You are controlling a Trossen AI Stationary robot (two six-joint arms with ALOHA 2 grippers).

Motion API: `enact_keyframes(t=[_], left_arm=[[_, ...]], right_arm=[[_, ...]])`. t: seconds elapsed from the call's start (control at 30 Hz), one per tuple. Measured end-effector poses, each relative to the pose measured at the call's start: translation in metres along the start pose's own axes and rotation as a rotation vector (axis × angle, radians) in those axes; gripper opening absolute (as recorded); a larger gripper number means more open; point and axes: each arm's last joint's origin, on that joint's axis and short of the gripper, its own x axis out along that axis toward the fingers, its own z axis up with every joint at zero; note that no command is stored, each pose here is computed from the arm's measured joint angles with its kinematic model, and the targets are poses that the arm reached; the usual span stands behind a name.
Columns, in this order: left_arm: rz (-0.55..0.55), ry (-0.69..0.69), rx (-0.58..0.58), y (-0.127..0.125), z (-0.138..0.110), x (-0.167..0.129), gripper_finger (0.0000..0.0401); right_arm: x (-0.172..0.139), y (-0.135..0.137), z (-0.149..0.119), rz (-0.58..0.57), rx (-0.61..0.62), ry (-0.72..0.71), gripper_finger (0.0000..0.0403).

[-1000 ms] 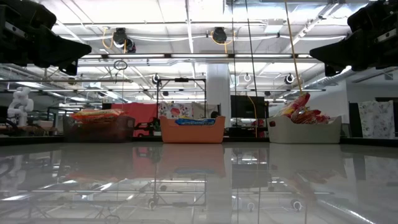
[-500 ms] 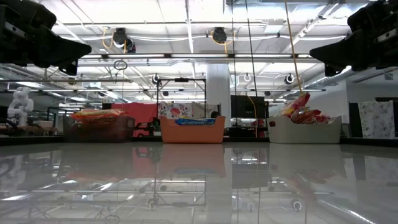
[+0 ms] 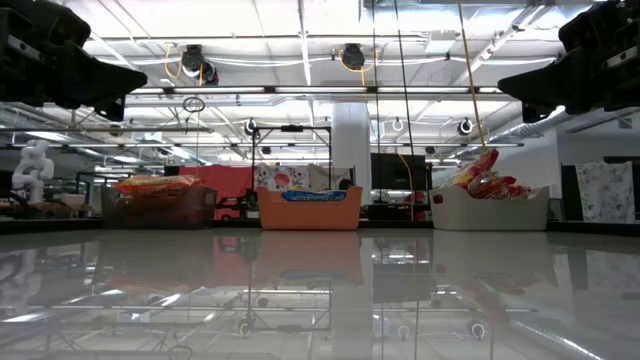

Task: Sort Maruchan noodles
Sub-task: Return to Home Position

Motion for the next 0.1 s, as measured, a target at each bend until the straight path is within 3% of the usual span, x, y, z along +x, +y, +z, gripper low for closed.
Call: enact_keyframes(t=[0.1], left_arm=[[0.001,0.001,0.0,0.0,0.0,0.0,0.0004]], right_arm=[[0.0,0.0,0.0001,0.0,0.0,0.0,0.0]])
